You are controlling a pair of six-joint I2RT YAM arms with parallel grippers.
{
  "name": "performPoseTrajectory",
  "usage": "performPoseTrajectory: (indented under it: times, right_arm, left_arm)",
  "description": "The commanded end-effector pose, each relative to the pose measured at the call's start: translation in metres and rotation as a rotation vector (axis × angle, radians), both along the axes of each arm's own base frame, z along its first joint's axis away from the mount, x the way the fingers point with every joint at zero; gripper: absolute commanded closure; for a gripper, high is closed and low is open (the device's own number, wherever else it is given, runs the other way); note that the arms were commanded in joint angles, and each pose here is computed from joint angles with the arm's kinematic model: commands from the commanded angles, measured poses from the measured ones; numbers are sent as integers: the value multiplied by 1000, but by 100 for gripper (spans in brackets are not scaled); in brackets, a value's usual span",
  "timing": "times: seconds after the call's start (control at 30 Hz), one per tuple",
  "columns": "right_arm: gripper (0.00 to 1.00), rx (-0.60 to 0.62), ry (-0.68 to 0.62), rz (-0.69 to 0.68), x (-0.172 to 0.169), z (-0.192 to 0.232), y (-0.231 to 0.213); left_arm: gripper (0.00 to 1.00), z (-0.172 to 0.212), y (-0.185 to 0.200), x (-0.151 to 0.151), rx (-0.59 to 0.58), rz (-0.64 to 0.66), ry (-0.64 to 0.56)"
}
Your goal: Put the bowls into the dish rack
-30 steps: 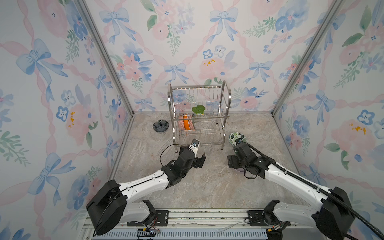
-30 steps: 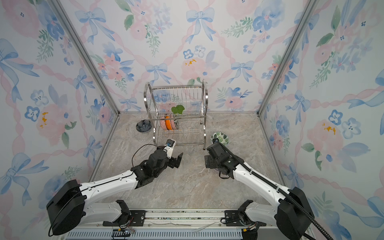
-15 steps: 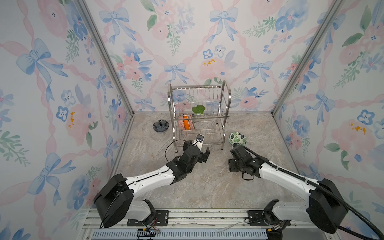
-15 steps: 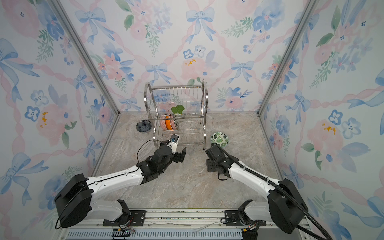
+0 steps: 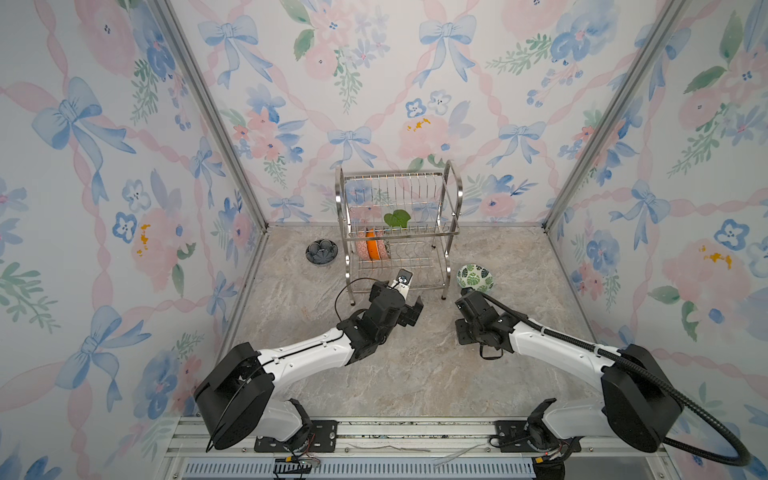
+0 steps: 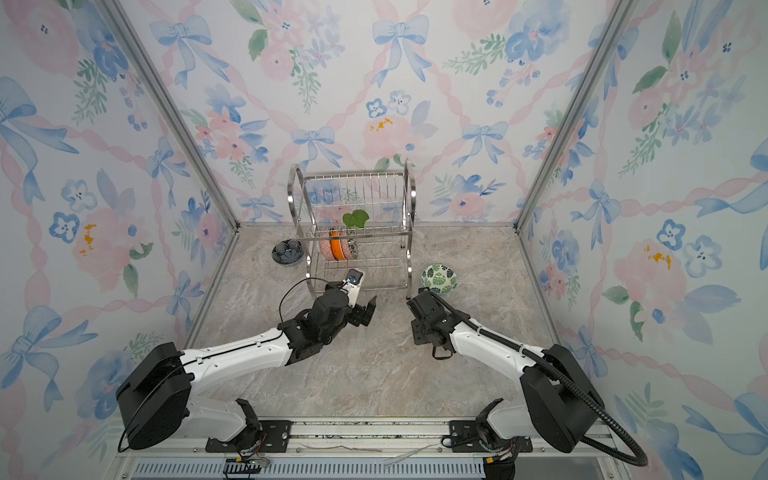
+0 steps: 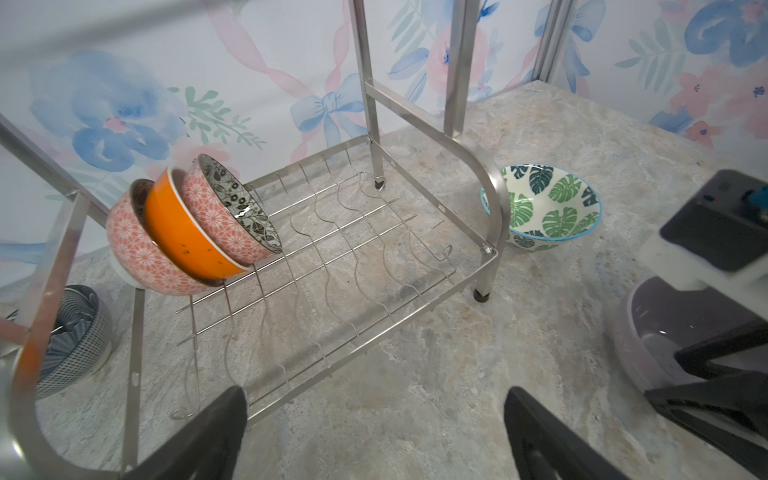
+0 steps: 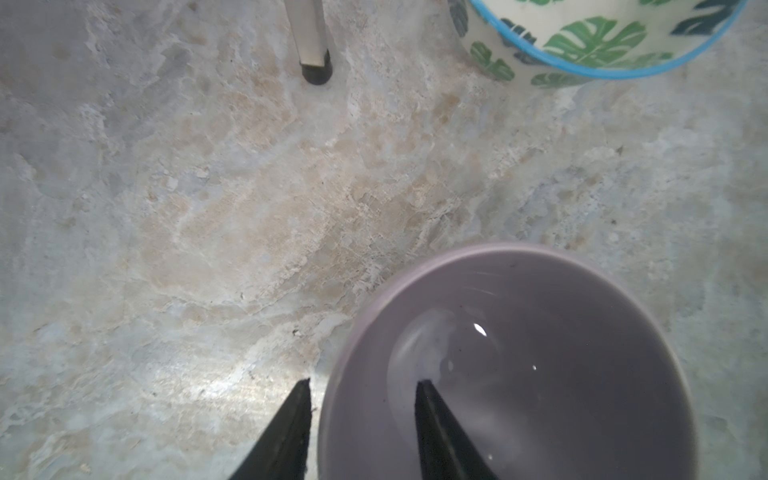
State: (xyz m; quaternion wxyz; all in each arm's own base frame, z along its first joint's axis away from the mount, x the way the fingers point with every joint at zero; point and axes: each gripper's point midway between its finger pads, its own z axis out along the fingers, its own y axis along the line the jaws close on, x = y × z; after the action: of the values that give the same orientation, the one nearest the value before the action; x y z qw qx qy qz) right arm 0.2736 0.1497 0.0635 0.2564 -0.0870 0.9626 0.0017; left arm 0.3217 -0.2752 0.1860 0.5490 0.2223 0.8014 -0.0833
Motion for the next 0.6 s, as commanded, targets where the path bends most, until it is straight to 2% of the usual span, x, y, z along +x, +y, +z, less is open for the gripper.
performPoseTrajectory:
  times: [0.0,0.23,0.43,0.57]
  right_arm:
    - [61,-15,32,25,-6,-10,-2]
    - [71,-16,33,28,-5,-11,-1]
    - [76,-19,32,22,-4,-13,-4]
    - [79,-16,33,20,-4,-15,-4]
  left_arm:
    - [2,-3,-12,-7,0,-83,33]
    - [2,-7,-24,-21,-8,-196,60]
    - [2,-14,-39,-46,-47,-350,116]
    - [2,-28,-42,-61,-79,-403,162]
